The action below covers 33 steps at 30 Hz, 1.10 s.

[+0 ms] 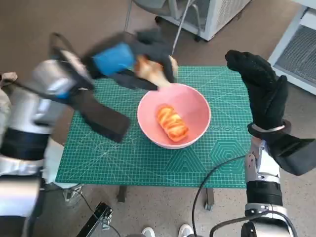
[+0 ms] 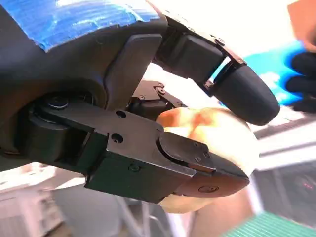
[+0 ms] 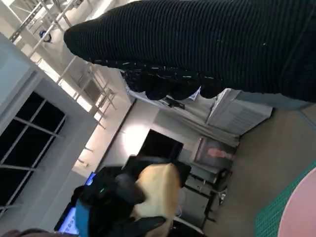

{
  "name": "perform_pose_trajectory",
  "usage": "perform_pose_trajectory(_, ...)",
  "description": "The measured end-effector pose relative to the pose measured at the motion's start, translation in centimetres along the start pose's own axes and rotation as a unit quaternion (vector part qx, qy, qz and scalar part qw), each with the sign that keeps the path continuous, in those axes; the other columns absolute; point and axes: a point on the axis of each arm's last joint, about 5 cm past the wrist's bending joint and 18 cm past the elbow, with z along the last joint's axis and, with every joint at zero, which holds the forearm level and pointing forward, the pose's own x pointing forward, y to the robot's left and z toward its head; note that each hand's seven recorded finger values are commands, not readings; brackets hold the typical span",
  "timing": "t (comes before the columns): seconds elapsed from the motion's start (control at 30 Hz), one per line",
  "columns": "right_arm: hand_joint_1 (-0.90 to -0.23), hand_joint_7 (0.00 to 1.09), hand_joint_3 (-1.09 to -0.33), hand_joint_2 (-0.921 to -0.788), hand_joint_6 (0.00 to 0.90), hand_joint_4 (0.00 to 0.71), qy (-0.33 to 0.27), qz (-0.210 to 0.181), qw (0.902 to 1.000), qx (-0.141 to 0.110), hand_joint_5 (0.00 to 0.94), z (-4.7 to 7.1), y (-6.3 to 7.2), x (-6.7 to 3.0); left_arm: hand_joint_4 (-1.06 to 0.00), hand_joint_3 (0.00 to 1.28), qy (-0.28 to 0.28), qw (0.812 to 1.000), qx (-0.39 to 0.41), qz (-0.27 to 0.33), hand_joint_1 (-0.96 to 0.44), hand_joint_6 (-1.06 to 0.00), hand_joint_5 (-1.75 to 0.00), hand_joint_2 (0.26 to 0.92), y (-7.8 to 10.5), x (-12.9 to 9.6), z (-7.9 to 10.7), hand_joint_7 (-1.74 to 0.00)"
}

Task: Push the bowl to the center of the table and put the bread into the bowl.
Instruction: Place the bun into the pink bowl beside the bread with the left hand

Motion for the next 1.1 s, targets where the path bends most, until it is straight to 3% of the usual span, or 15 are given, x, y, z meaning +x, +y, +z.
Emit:
perform_pose_trajectory(0.4,-0.573,0.75,-0.778,-0.921,-0.001,0.312,-0.007,0.003,1.0000,-0.005,0.000,0.3,-0.1,0.16,-0.46,0.18,-0.023,0.997,-0.022,-0.064,0.00,-0.61,-1.29,0.921,-4.4,3.1,2.2,-1.30)
perform_pose_trajectory(0.53,-0.576,0.75,-0.776,-0.921,-0.001,0.313,-0.008,0.002,0.9999,-0.006,0.001,0.3,-0.1,0.14,-0.44,0.24,-0.011,0.995,-0.032,-0.097,0.00,-0.49,-1.41,0.921,-6.3,3.5,2.9,-1.32)
perform_pose_trajectory(0.57,-0.576,0.75,-0.775,-0.921,-0.001,0.313,-0.009,0.002,0.9999,-0.007,0.001,0.3,-0.2,0.12,-0.39,0.23,-0.008,0.994,-0.032,-0.107,0.02,-0.43,-1.08,0.912,-6.7,3.5,3.1,-1.05)
perform_pose_trajectory(0.6,-0.576,0.75,-0.774,-0.921,-0.001,0.313,-0.009,0.001,0.9999,-0.007,0.001,0.4,-0.2,0.12,-0.40,0.21,-0.004,0.993,-0.030,-0.116,0.02,-0.43,-0.92,0.913,-7.0,3.6,3.2,-0.91)
perform_pose_trajectory(0.63,-0.576,0.75,-0.773,-0.921,-0.001,0.314,-0.010,0.001,0.9999,-0.008,0.001,0.4,-0.2,0.13,-0.36,0.20,0.000,0.991,-0.029,-0.127,0.05,-0.40,-0.61,0.916,-7.4,3.6,3.4,-0.65)
perform_pose_trajectory(0.7,-0.576,0.75,-0.771,-0.921,-0.001,0.314,-0.013,0.000,0.9999,-0.008,0.001,0.5,-0.2,0.13,-0.30,0.19,0.010,0.988,-0.022,-0.154,0.09,-0.36,-0.26,0.919,-7.9,3.7,3.6,-0.36)
perform_pose_trajectory(0.8,-0.576,0.75,-0.767,-0.921,-0.001,0.315,-0.015,-0.001,0.9998,-0.010,0.002,0.6,-0.2,0.12,-0.23,0.22,0.024,0.979,-0.011,-0.201,0.14,-0.32,-0.09,0.920,-8.3,3.8,3.9,-0.20)
perform_pose_trajectory(0.93,-0.574,0.75,-0.763,-0.921,-0.001,0.316,-0.013,-0.003,0.9998,-0.012,0.002,0.6,-0.4,0.00,-0.20,0.25,0.035,0.969,-0.004,-0.243,0.16,-0.31,-0.02,0.921,-8.3,3.9,4.1,-0.14)
perform_pose_trajectory(1.1,-0.566,0.74,-0.763,-0.921,-0.001,0.319,-0.013,-0.007,0.9998,-0.013,0.004,0.6,-0.4,-0.03,-0.20,0.28,0.032,0.970,-0.003,-0.241,0.14,-0.32,-0.01,0.921,-7.7,4.1,4.3,-0.11)
